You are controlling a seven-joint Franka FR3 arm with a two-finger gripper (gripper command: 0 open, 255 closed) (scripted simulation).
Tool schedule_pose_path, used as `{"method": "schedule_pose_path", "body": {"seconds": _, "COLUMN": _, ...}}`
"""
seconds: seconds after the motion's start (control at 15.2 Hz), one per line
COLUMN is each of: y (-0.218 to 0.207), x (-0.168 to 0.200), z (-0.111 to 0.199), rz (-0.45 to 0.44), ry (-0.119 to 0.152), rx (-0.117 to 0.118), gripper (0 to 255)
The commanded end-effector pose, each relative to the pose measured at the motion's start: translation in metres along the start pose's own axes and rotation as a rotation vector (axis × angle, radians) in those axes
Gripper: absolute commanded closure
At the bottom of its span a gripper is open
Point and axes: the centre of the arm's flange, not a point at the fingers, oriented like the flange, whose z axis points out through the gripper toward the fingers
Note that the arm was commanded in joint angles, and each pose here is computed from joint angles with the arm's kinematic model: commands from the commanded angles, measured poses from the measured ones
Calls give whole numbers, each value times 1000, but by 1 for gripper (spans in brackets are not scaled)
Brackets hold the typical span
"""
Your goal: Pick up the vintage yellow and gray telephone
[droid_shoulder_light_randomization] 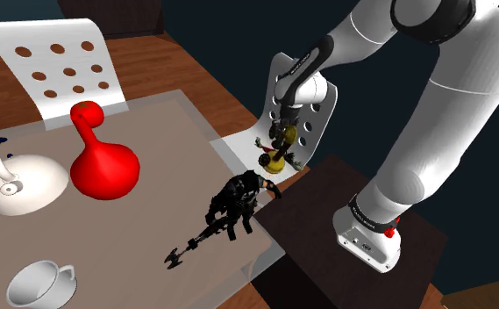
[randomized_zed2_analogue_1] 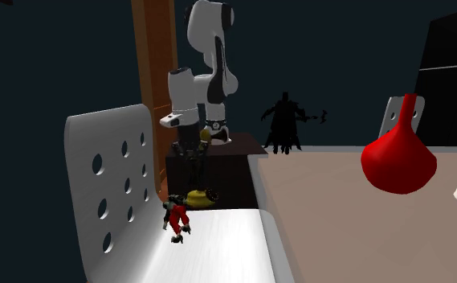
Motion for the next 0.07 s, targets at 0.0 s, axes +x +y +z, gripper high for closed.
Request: {"method": "schedule_pose_path", "body": {"seconds": 0.0, "y": 0, "x": 0, "z": -4, "rz": 0, "ry": 1, "rx": 0, "gripper": 255}}
